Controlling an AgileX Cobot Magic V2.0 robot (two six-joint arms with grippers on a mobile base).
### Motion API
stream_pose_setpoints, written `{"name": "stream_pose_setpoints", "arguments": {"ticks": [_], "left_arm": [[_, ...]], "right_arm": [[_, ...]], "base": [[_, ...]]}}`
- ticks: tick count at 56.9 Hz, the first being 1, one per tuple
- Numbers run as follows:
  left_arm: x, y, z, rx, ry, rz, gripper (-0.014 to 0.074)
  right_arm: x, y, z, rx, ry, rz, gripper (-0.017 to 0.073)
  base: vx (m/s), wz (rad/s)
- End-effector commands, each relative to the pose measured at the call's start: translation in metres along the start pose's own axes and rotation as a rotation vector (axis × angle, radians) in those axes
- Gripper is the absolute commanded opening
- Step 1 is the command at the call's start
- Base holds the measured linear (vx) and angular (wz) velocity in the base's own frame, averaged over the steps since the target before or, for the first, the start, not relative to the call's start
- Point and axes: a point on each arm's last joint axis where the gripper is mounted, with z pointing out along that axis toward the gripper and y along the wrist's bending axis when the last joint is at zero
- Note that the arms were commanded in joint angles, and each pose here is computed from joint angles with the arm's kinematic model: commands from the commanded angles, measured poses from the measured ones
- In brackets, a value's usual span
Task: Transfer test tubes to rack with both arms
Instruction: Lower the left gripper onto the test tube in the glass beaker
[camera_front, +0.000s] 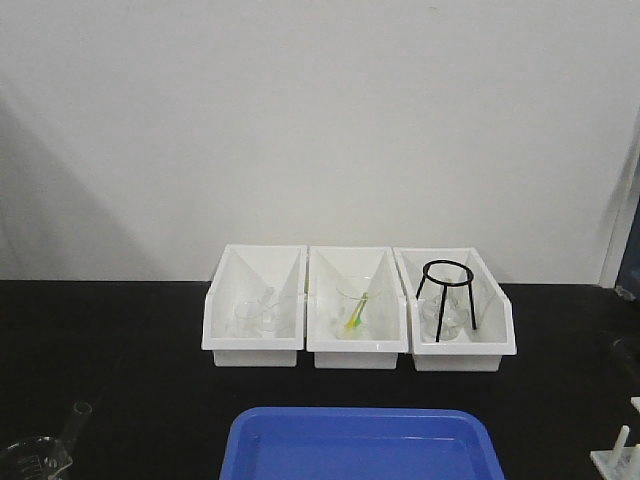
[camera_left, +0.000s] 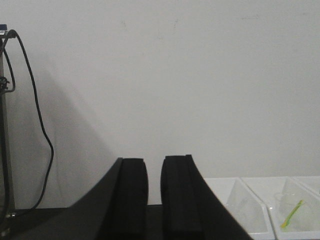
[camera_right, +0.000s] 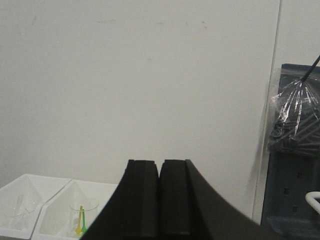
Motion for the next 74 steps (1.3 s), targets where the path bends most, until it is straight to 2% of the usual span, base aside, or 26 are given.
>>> {"name": "stream_pose_setpoints", "arguments": {"ticks": [1,8,20,24,30,38,42,65,69,74], "left_arm": [[-0.021,-0.002,0.029,0.007,-0.002,0.073,0.0241],[-0.021,-0.002,0.062,0.008,0.059,0.146,0.0241],[-0.010,-0.002,0.089,0.009,0.103,0.150,0.0242],[-0.003,-0.001,0.094,0.012,0.146,0.170,0.0244],[0.012,-0.001,0.101,0.022,0.254,0.230,0.0244],[0.036,0.001,0.109,0.068,0.428,0.389,0.0248],[0.044,0.001,0.113,0.087,0.481,0.434,0.0248],[0.053,0.001,0.118,0.094,0.527,0.425,0.0237],[0.053,0.001,0.118,0.094,0.527,0.425,0.0204],[0.053,0.001,0.118,0.094,0.527,0.425,0.0120]], "right_arm": [[-0.019,-0.001,0.024,-0.003,-0.036,-0.005,-0.0008],[-0.014,0.000,0.048,-0.011,-0.001,-0.004,-0.0008],[0.002,0.001,0.069,-0.019,0.070,0.000,-0.0008],[0.004,0.002,0.071,-0.020,0.082,0.000,-0.0008],[0.004,0.002,0.072,-0.020,0.085,0.000,-0.0008],[0.004,0.002,0.072,-0.020,0.084,-0.001,-0.0008],[0.004,0.002,0.072,-0.020,0.084,-0.001,-0.0008],[0.004,0.002,0.072,-0.020,0.082,-0.001,-0.0008],[0.004,0.002,0.072,-0.020,0.083,-0.001,-0.0008],[0.004,0.002,0.072,-0.020,0.083,-0.001,-0.0008]], "base": [[0.00,0.00],[0.00,0.00],[0.00,0.00],[0.00,0.00],[0.00,0.00],[0.00,0.00],[0.00,0.00],[0.00,0.00],[0.00,0.00],[0.00,0.00]]}}
